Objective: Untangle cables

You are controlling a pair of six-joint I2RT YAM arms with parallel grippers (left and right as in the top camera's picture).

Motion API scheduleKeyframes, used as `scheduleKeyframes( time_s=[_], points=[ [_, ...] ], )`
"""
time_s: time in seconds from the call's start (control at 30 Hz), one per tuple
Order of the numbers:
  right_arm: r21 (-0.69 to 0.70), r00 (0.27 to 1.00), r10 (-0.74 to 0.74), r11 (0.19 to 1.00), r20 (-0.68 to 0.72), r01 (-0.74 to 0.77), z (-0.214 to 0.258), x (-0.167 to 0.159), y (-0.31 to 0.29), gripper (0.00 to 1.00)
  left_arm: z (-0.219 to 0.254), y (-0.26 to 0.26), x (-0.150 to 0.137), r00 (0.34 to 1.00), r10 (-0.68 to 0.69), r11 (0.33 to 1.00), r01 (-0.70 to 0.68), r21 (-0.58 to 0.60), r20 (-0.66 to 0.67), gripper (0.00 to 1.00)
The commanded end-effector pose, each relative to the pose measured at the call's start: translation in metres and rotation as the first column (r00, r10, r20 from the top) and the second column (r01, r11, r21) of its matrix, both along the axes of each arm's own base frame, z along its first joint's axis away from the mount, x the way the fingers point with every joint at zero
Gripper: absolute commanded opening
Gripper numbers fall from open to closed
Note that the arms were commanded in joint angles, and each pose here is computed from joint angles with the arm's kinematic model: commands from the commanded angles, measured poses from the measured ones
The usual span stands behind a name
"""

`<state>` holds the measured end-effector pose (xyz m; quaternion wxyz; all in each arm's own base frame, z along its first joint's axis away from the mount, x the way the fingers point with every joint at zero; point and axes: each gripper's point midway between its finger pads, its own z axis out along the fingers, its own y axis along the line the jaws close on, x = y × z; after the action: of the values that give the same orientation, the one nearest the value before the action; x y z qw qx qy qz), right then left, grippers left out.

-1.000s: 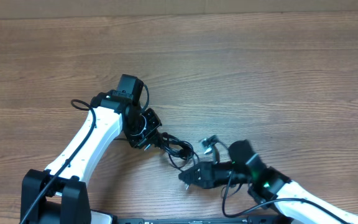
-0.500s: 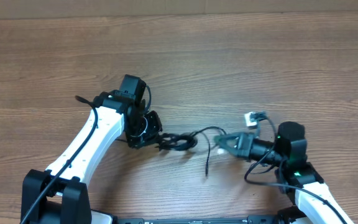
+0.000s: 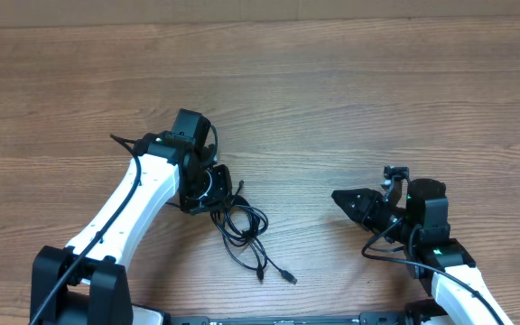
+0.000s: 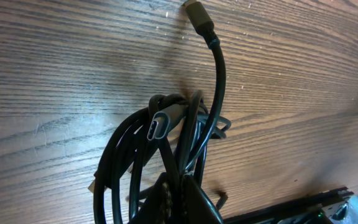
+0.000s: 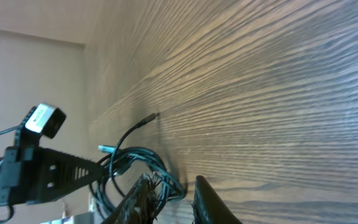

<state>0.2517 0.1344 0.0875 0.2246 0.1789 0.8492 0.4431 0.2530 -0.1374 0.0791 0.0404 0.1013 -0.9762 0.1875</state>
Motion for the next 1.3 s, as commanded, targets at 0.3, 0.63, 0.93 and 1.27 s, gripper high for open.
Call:
scheduleKeyframes(
  time_s=[0.3,0.63,0.93,1.27],
  points=[
    [-0.203,0.886,-0.451,0.883,-0.112,0.424,-0.036,0.016,-0.091,0.34,0.008,-0.009,0.0,0.999,-0.042,0.997,0.043,-0.068,0.016,0.04],
    [-0.155,0.896,-0.434,0.895,-0.089,0.418,-0.027,0.022,-0.09,0.72,0.009,-0.01,0.002,0.999,-0.041,0.997,0.043,-0.07,0.025,0.04],
    [-0.063,0.939,-0.338,0.937,0.063,0.342,0.005,0.04,-0.075,1.0,0.009,-0.01,0.001,0.999,-0.041,0.997,0.043,-0.07,0.024,0.04],
    [-0.21,0.885,-0.46,0.874,-0.07,0.438,-0.038,0.029,-0.1,1.0,0.017,-0.025,-0.003,0.999,-0.042,0.985,0.041,-0.169,-0.003,0.04]
  ],
)
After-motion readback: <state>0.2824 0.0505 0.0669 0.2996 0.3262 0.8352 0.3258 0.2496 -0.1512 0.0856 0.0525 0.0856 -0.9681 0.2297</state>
